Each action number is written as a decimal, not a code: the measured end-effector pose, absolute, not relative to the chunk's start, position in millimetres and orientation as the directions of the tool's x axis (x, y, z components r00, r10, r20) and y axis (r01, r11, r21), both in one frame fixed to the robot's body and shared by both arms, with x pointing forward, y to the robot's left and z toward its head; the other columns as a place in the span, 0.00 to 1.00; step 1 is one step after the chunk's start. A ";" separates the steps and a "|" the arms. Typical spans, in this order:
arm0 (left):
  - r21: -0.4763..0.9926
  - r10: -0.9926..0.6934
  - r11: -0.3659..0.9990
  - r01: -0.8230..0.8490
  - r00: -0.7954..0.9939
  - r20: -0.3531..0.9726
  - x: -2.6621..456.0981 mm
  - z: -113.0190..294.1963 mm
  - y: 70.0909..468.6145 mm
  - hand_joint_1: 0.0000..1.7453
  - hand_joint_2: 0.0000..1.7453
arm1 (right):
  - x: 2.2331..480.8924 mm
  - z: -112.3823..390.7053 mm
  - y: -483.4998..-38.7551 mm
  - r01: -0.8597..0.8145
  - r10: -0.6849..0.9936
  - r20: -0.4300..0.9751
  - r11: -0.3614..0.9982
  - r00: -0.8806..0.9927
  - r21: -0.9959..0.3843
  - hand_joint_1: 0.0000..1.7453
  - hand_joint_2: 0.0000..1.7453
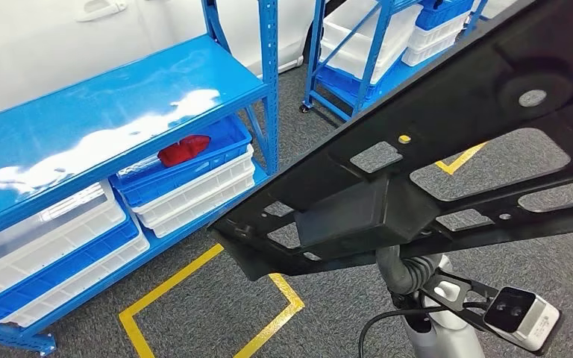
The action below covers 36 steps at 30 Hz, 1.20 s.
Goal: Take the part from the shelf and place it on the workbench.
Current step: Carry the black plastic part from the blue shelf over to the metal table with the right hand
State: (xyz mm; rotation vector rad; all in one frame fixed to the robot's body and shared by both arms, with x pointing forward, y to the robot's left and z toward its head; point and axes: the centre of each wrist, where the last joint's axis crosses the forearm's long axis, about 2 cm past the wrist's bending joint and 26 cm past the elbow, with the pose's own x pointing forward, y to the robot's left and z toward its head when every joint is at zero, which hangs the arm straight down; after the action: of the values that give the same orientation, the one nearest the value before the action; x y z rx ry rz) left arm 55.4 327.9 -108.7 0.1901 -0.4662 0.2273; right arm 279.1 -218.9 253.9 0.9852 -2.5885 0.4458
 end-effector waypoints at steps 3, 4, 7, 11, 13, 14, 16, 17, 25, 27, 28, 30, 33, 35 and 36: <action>0.129 0.166 0.959 -0.251 0.872 0.460 56.4 -108.6 326.1 0.00 1.00 | 278.8 253.9 -220.8 -0.683 -0.581 0.409 0.712 -0.704 -0.165 1.00 1.00; 0.130 0.163 0.960 -0.248 0.873 0.459 56.9 -108.6 325.4 0.00 1.00 | 278.3 254.0 -221.4 -0.682 -0.582 0.407 0.713 -0.705 -0.163 1.00 1.00; 0.129 0.160 0.962 -0.242 0.877 0.452 55.2 -108.9 323.4 0.00 1.00 | 277.1 255.5 -220.3 -0.685 -0.591 0.395 0.712 -0.704 -0.154 1.00 1.00; 0.128 0.162 0.962 -0.240 0.884 0.438 50.6 -109.6 322.7 0.00 1.00 | 277.0 254.6 -220.6 -0.694 -0.603 0.392 0.705 -0.694 -0.144 1.00 1.00; 0.126 0.162 0.963 -0.239 0.884 0.438 51.0 -109.6 322.6 0.00 1.00 | 278.1 254.9 -221.3 -0.695 -0.605 0.390 0.704 -0.694 -0.143 1.00 1.00; 0.126 0.161 0.963 -0.238 0.884 0.438 51.0 -109.5 322.6 0.00 1.00 | 279.0 255.6 -221.6 -0.696 -0.607 0.388 0.703 -0.693 -0.143 1.00 1.00; 0.126 0.159 0.964 -0.235 0.885 0.438 50.7 -109.6 322.5 0.00 1.00 | 280.7 257.1 -222.5 -0.697 -0.611 0.382 0.702 -0.694 -0.144 1.00 1.00; 0.128 0.157 0.964 -0.235 0.885 0.438 50.8 -109.6 322.5 0.00 1.00 | 281.4 257.6 -223.4 -0.697 -0.611 0.380 0.703 -0.694 -0.143 1.00 1.00; 0.148 0.152 0.960 -0.237 0.888 0.435 50.8 -109.5 324.0 0.00 1.00 | 285.7 258.6 -231.2 -0.689 -0.610 0.370 0.712 -0.701 -0.134 1.00 1.00; 0.152 0.151 0.959 -0.238 0.888 0.435 51.7 -109.3 324.8 0.00 1.00 | 287.0 257.7 -232.9 -0.688 -0.610 0.369 0.715 -0.701 -0.125 1.00 1.00; 0.153 0.151 0.959 -0.239 0.887 0.437 52.6 -109.2 324.9 0.00 1.00 | 288.0 257.9 -233.4 -0.687 -0.611 0.367 0.717 -0.702 -0.121 1.00 1.00; 0.153 0.152 0.959 -0.240 0.885 0.439 53.8 -109.0 325.1 0.00 1.00 | 290.2 259.4 -233.5 -0.684 -0.611 0.362 0.720 -0.705 -0.116 1.00 1.00; 0.153 0.156 0.957 -0.246 0.883 0.444 55.0 -108.8 325.9 0.00 1.00 | 291.8 260.3 -233.2 -0.676 -0.605 0.360 0.728 -0.711 -0.112 1.00 1.00; 0.155 0.160 0.955 -0.252 0.879 0.449 56.9 -108.4 327.3 0.00 1.00 | 292.0 260.1 -233.2 -0.673 -0.602 0.360 0.731 -0.713 -0.111 1.00 1.00; 0.156 0.161 0.954 -0.255 0.878 0.450 57.3 -108.3 327.9 0.00 1.00 | 292.1 260.5 -232.6 -0.673 -0.603 0.358 0.732 -0.713 -0.108 1.00 1.00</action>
State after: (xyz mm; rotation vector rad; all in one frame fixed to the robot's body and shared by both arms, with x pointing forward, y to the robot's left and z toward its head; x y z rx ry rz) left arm 57.3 327.9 -108.3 0.2147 -0.4486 0.2188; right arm 292.1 -232.6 260.5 0.9973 -2.6366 0.3326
